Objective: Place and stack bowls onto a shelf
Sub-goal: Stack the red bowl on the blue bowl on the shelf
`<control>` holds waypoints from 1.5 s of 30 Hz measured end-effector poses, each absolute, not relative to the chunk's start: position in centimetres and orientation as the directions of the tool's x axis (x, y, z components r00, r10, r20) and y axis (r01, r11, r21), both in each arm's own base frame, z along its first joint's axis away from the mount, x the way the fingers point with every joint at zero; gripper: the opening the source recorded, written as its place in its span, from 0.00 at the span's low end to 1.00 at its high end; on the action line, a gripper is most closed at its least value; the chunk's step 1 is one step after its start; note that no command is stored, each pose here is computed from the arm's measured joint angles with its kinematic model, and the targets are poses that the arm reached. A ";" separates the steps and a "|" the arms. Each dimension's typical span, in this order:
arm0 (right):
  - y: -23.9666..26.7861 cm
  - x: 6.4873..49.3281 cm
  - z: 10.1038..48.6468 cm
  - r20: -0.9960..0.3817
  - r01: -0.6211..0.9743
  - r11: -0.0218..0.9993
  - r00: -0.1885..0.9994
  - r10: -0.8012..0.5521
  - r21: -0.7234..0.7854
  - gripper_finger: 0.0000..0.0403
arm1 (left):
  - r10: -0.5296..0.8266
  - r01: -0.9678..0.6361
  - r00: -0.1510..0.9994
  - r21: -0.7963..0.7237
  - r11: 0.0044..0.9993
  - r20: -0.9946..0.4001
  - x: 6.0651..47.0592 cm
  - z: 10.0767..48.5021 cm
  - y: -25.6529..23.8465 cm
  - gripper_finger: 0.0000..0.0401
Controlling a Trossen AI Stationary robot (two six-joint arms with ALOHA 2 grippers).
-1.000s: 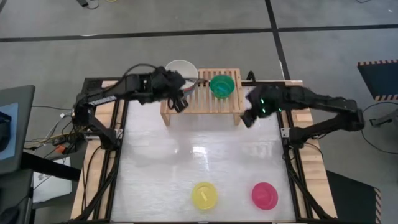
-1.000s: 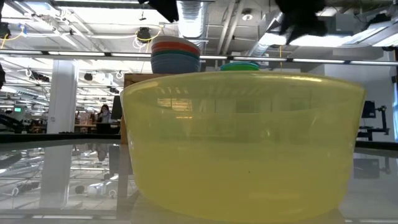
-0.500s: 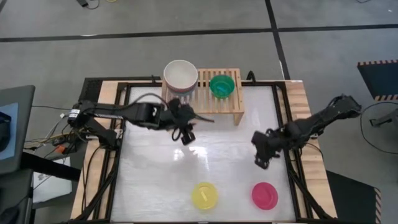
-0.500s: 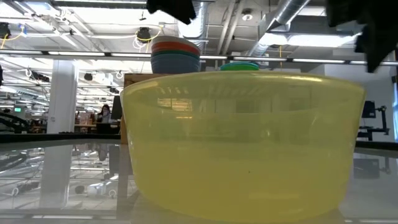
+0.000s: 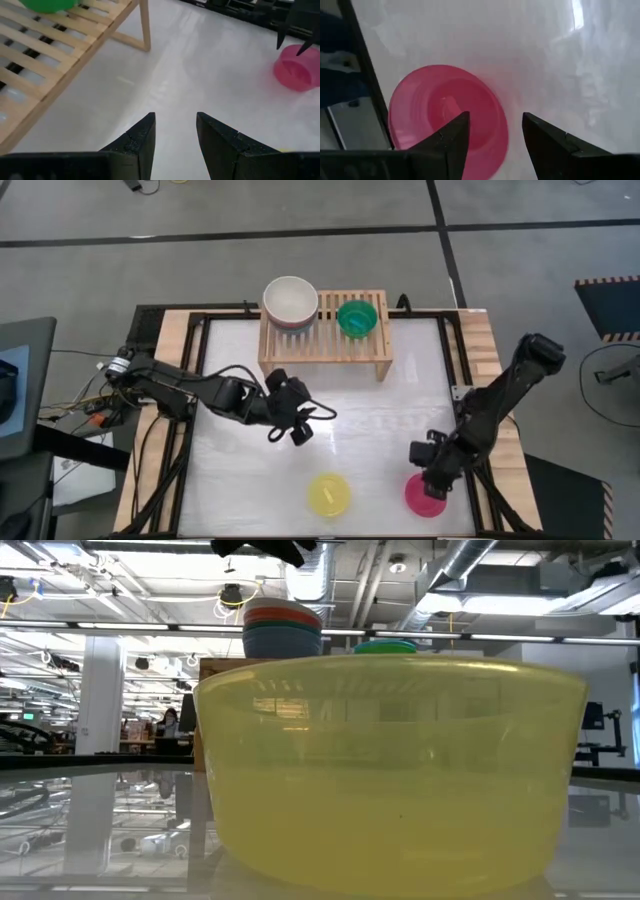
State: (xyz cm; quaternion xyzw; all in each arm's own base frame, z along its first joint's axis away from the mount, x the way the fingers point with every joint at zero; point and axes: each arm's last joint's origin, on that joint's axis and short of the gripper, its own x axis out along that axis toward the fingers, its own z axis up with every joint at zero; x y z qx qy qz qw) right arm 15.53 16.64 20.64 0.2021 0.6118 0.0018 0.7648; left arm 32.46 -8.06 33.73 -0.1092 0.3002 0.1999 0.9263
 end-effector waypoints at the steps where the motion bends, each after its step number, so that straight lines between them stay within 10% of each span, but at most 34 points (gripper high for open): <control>1: 17.0 15.5 20.3 -0.938 0.252 0.918 0.245 0.246 0.307 0.52 | 0.305 -0.431 0.740 -0.074 0.899 -0.600 32.4 33.7 -8.2 0.32; 11: 18.7 16.4 15.2 -0.991 0.361 0.923 0.080 0.108 0.130 0.46 | 0.319 -0.476 0.592 -0.001 0.880 -0.740 29.7 32.2 -10.3 0.32; 19: 19.2 16.6 15.7 -0.974 0.474 0.852 0.081 0.209 0.222 0.06 | 0.369 -0.456 0.567 0.093 0.885 -0.736 27.3 31.8 -13.3 0.32; 31: 13.4 21.0 24.9 -0.949 0.628 0.733 0.305 0.078 0.261 0.06 | 0.387 -0.431 0.542 0.149 0.890 -0.746 26.7 30.7 -13.6 0.32; 45: -5.4 24.7 36.8 -0.795 0.710 0.680 0.515 -0.322 0.185 0.06 | 0.372 -0.519 0.571 0.030 0.854 -0.732 25.9 27.7 -11.9 0.32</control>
